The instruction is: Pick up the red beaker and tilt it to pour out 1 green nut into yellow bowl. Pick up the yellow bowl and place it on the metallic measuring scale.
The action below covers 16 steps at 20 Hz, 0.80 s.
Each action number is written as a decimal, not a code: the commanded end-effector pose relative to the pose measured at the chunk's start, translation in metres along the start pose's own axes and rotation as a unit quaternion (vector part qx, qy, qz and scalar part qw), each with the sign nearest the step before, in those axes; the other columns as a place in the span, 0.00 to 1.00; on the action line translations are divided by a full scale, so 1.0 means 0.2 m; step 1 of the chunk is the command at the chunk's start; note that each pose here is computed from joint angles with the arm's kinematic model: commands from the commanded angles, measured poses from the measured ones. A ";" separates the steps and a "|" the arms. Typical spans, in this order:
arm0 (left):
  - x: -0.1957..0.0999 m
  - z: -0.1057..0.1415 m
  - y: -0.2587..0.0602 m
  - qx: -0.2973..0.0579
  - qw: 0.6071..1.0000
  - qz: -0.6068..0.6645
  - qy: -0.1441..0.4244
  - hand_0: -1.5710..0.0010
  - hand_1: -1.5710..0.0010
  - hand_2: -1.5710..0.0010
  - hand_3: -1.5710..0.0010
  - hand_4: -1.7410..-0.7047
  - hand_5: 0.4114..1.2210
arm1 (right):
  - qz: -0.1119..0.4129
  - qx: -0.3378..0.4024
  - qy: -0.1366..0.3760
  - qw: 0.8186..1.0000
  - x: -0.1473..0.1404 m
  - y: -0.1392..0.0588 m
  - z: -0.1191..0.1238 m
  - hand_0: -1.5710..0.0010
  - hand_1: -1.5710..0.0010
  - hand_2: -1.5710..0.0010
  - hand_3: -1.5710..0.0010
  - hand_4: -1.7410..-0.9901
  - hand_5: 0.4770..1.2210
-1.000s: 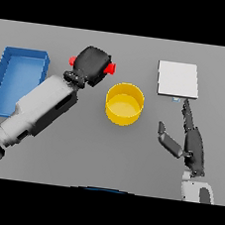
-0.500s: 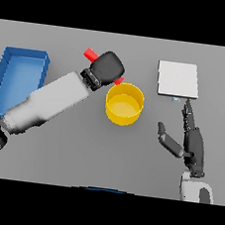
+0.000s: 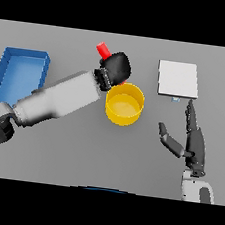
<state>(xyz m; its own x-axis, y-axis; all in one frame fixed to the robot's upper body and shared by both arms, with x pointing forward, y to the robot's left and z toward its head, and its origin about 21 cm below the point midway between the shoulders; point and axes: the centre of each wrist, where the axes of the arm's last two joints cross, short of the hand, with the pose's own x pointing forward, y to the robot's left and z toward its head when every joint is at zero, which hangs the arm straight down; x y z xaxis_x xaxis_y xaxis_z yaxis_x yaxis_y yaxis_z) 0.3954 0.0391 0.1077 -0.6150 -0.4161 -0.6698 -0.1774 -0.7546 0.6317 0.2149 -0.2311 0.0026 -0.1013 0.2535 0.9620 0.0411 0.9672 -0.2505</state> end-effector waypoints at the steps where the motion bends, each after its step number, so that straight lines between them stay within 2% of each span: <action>1: -0.01 0.00 0.02 -0.004 1.000 -0.019 -0.006 0.00 0.00 0.00 0.01 0.00 1.00 | 0.005 0.002 0.002 1.000 0.01 0.01 0.00 1.00 1.00 1.00 1.00 0.63 0.15; 4: -0.02 -0.02 0.06 -0.029 0.998 -0.063 -0.013 0.00 0.00 0.00 0.00 0.00 1.00 | 0.017 -0.001 0.003 1.000 0.01 0.02 0.00 1.00 1.00 1.00 1.00 0.67 0.14; 8: 0.00 -0.04 0.09 -0.029 0.992 -0.122 -0.029 0.00 0.00 0.00 0.00 0.01 1.00 | 0.018 0.000 -0.004 1.000 0.00 0.03 0.02 1.00 1.00 1.00 1.00 0.71 0.15; 12: 0.00 -0.04 0.12 -0.025 0.985 -0.168 -0.041 0.00 0.00 0.00 0.00 0.01 1.00 | 0.026 0.000 -0.004 1.000 0.01 0.03 0.00 1.00 1.00 1.00 1.00 0.71 0.16; 14: -0.07 -0.03 0.16 -0.030 0.984 -0.170 -0.037 0.00 0.00 0.00 0.00 0.01 1.00 | 0.028 -0.002 -0.003 1.000 0.00 0.04 0.01 1.00 1.00 1.00 1.00 0.71 0.15; 16: -0.19 -0.01 0.22 -0.012 0.986 -0.165 -0.016 0.00 0.00 0.00 0.00 0.01 1.00 | 0.025 0.000 -0.013 1.000 0.00 0.04 0.01 1.00 1.00 1.00 1.00 0.71 0.15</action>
<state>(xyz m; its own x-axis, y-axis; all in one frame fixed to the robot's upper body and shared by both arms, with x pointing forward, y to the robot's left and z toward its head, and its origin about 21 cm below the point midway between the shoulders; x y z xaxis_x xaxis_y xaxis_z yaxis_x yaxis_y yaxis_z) 0.4135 0.0206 0.1621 -0.5472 -0.1337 -0.8263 -0.3523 -0.8587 0.3723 0.2138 -0.2229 0.0008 -0.1266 0.3015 0.9450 0.0469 0.9535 -0.2979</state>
